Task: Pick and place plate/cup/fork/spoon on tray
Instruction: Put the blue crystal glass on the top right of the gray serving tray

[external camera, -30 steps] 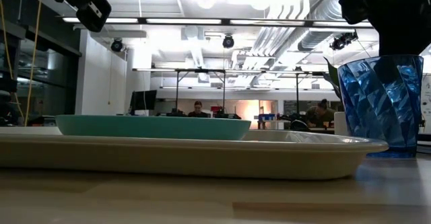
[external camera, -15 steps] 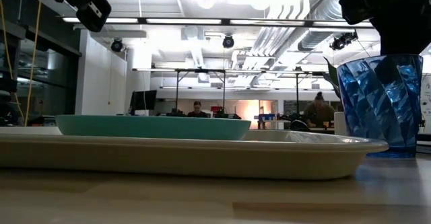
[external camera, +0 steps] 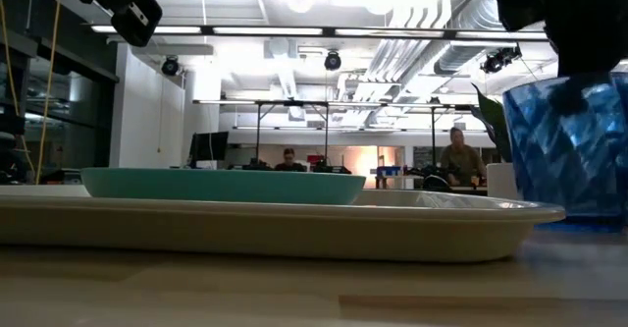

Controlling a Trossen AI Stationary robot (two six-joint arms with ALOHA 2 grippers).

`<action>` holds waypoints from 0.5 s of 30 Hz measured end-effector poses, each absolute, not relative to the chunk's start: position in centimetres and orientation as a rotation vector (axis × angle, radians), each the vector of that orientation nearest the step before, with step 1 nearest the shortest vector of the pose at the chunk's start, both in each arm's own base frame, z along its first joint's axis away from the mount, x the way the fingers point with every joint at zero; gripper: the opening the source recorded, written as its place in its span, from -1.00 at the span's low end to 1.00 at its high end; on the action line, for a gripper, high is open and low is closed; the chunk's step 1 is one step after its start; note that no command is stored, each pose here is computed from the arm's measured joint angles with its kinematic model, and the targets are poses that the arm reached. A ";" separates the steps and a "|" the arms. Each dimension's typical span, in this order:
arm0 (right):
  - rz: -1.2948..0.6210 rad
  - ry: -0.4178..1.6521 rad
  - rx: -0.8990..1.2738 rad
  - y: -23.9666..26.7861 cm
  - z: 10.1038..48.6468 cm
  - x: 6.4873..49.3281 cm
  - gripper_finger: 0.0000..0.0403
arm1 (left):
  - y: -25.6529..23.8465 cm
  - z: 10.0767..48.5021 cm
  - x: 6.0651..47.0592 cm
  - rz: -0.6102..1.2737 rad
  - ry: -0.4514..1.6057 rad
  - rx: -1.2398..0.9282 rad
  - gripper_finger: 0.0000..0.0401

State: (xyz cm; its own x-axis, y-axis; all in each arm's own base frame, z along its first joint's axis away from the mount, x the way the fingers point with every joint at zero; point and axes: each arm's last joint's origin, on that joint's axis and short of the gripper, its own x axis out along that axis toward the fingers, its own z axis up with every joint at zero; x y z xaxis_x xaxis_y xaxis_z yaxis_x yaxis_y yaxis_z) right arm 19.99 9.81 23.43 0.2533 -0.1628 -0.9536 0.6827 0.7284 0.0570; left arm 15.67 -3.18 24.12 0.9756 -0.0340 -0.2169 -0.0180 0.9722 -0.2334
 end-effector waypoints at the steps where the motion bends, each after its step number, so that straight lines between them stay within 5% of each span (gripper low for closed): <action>1: -0.615 1.178 0.522 9.7 23.8 20.0 -0.95 | -3.2 24.1 15.7 -0.008 0.221 -0.237 -1.00; 11: -0.612 0.920 0.409 9.2 32.6 21.4 -0.99 | -3.2 24.2 15.7 -0.009 0.214 -0.238 -1.00; 15: -0.615 0.896 0.335 8.5 33.3 23.8 -0.99 | -3.2 24.2 15.7 -0.009 0.214 -0.238 -1.00</action>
State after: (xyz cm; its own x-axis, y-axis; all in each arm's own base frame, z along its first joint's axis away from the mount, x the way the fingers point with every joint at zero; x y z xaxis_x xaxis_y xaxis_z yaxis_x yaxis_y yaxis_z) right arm 23.79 8.51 33.31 0.4707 -0.3563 -0.8071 0.6255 0.7799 0.0205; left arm 15.69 -3.18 24.20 0.9773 -0.0336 -0.2092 -0.0168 0.9719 -0.2349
